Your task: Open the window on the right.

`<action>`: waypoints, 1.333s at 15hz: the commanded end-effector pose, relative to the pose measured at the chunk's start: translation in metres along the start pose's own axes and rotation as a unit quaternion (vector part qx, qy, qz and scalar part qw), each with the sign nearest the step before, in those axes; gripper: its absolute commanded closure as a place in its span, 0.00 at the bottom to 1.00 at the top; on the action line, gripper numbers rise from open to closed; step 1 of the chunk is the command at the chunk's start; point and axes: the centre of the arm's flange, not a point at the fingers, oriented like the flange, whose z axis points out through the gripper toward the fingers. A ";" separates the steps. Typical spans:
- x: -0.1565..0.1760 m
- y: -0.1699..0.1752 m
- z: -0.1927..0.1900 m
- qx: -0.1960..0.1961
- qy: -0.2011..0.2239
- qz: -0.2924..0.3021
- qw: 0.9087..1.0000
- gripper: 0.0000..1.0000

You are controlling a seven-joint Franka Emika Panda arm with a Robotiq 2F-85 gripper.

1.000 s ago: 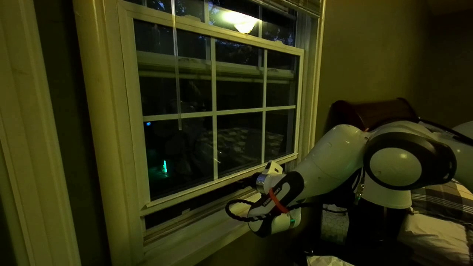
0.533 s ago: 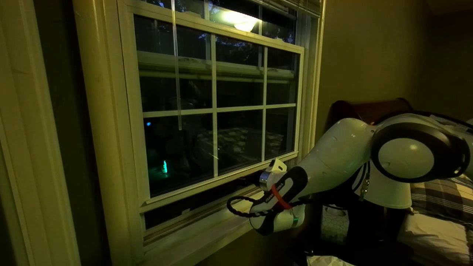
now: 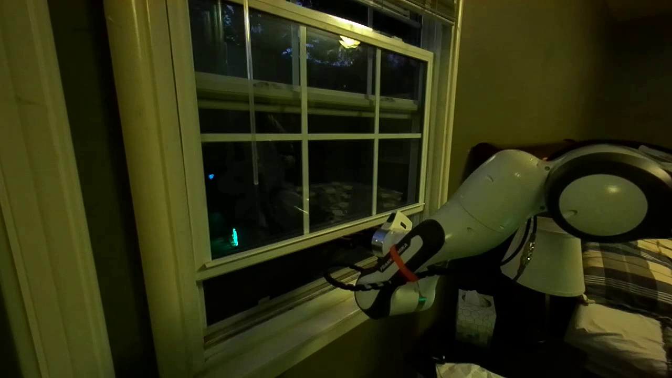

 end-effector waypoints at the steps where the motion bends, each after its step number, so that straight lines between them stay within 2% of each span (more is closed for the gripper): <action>1: 0.069 0.015 -0.036 -0.020 0.070 0.001 0.997 0.00; 7: 0.086 0.021 -0.044 -0.025 0.083 -0.012 0.996 0.00; 11: 0.094 0.023 -0.047 -0.012 0.087 -0.044 0.995 0.00; 16: 0.099 0.023 -0.047 -0.011 0.082 -0.048 0.995 0.00; 19: 0.099 0.020 -0.050 -0.019 0.047 -0.025 0.998 0.00; 20: 0.098 0.017 -0.054 -0.021 0.014 -0.010 1.000 0.00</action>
